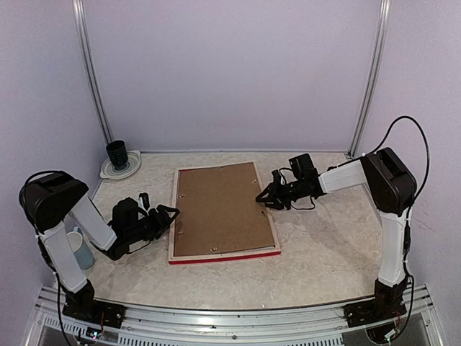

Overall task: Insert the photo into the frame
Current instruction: Place the backboard next to the photo.

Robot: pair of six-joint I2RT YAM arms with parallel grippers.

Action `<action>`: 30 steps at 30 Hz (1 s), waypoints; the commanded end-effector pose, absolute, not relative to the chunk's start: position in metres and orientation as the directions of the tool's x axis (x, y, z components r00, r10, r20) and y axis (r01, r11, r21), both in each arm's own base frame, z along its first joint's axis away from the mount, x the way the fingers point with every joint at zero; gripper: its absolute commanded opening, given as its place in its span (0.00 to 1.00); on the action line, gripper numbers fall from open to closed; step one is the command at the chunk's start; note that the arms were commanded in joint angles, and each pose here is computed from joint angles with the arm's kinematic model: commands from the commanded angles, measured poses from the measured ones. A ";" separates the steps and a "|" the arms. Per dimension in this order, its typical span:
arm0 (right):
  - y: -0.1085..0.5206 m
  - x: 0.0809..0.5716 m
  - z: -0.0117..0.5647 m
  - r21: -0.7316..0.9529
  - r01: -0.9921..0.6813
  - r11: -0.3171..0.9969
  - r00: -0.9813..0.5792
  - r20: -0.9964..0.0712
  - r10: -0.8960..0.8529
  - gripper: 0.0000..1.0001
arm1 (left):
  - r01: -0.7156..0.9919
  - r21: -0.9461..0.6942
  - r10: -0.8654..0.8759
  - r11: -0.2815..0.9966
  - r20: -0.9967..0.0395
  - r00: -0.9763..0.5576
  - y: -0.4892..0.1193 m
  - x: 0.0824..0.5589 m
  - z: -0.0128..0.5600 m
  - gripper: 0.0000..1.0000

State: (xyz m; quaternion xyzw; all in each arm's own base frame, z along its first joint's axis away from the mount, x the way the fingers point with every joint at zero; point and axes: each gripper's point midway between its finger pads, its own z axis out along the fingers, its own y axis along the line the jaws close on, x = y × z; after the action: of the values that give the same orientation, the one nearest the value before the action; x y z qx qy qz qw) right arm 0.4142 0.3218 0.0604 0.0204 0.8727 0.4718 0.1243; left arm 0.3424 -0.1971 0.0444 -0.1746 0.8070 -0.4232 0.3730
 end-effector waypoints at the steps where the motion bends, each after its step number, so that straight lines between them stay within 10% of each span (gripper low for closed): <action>1: 0.320 0.414 0.056 0.776 -0.110 0.622 -0.961 -0.241 0.132 0.30 | 0.029 -0.817 -0.567 0.575 -0.424 -0.706 -0.204 0.333 0.036 0.72; 22: 0.250 0.430 0.136 0.329 -0.235 0.915 -0.802 -0.597 0.009 0.86 | 0.006 -0.776 -0.585 0.630 -0.480 -0.653 -0.168 0.344 0.052 0.90; 30: 0.220 0.441 0.122 0.018 -0.168 0.986 -0.750 -0.652 -0.115 0.88 | 0.006 -0.658 -0.519 0.753 -0.600 -0.609 -0.151 0.355 0.068 0.99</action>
State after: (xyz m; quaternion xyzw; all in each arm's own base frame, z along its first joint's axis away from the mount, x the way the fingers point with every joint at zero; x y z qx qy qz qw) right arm 0.4368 0.2421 0.1366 -0.0608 0.9274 0.1536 0.3355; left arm 0.3482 -0.1618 0.0676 -0.1686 0.8210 -0.3710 0.3997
